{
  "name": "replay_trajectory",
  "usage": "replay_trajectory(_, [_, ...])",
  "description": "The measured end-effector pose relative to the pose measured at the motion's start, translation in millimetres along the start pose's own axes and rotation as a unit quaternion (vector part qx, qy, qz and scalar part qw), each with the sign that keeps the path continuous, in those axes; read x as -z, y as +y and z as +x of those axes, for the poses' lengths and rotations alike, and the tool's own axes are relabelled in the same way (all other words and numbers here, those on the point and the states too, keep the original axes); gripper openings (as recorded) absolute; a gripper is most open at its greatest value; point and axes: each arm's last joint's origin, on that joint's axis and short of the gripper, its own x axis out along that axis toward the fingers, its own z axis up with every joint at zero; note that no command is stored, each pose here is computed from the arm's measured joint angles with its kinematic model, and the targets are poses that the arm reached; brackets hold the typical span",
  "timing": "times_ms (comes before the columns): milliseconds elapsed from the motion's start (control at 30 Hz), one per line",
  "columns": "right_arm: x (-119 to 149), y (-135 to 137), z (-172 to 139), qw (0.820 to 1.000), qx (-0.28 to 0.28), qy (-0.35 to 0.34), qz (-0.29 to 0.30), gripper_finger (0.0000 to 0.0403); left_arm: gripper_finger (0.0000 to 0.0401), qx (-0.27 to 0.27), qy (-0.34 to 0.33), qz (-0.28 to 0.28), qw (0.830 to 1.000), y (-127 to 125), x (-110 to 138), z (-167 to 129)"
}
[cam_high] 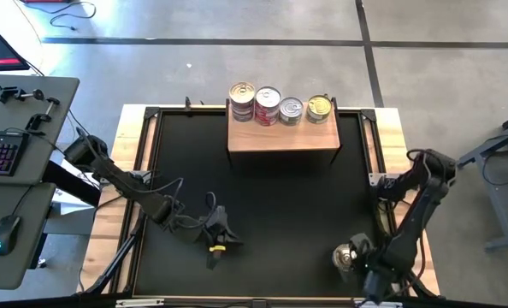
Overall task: Stack canned seafood by type on shelf
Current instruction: Stack the blue-pink can on top of the blue-pink tuna can on the shelf
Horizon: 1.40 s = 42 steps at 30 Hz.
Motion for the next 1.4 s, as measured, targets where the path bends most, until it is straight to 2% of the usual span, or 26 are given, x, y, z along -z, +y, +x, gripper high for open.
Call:
replay_trajectory(133, [-13, 0, 12, 1.0, -0.002, -0.009, 0.02, 0.0, 0.0, -0.016, 0.008, 0.014, 1.0, 0, 4, -1])
replay_trajectory(267, [-26, 9, 19, 0.999, 0.0, -0.037, 0.017, 0.0, 0.0, -0.037, 0.056, 0.043, 0.997, 1, 17, -5])
replay_trajectory(367, [-35, 15, 26, 0.999, 0.032, -0.038, -0.003, 0.0, 0.0, -0.06, 0.1, 0.057, 0.992, 2, 29, -10])
replay_trajectory(467, [-42, 24, 36, 0.998, 0.046, -0.028, -0.022, 0.0, 0.0, -0.075, 0.124, 0.045, 0.988, 8, 44, -13])
replay_trajectory(567, [-48, 36, 44, 0.998, 0.041, -0.012, -0.035, 0.0, 0.0, -0.068, 0.13, 0.012, 0.989, 17, 65, -17])
replay_trajectory(700, [-62, 59, 50, 0.999, -0.018, -0.012, -0.04, 0.0, 0.0, -0.041, 0.116, -0.047, 0.991, 30, 90, -22])
replay_trajectory(833, [-91, 80, 46, 0.994, -0.074, -0.07, -0.035, 0.0, 0.0, -0.058, 0.124, -0.081, 0.987, 41, 103, -27])
replay_trajectory(933, [-119, 93, 41, 0.989, -0.097, -0.105, -0.039, 0.0, 0.0, -0.075, 0.137, -0.066, 0.986, 48, 108, -29])
replay_trajectory(1133, [-181, 118, 42, 0.98, -0.144, -0.131, -0.046, 0.0, 0.0, -0.053, 0.156, -0.023, 0.986, 53, 99, -27])
replay_trajectory(1233, [-206, 133, 48, 0.97, -0.193, -0.142, -0.047, 0.0, 0.0, -0.049, 0.168, -0.003, 0.985, 57, 89, -32])
replay_trajectory(1400, [-232, 151, 52, 0.948, -0.275, -0.155, -0.029, 0.0, 0.0, -0.079, 0.174, 0.036, 0.981, 66, 75, -48])
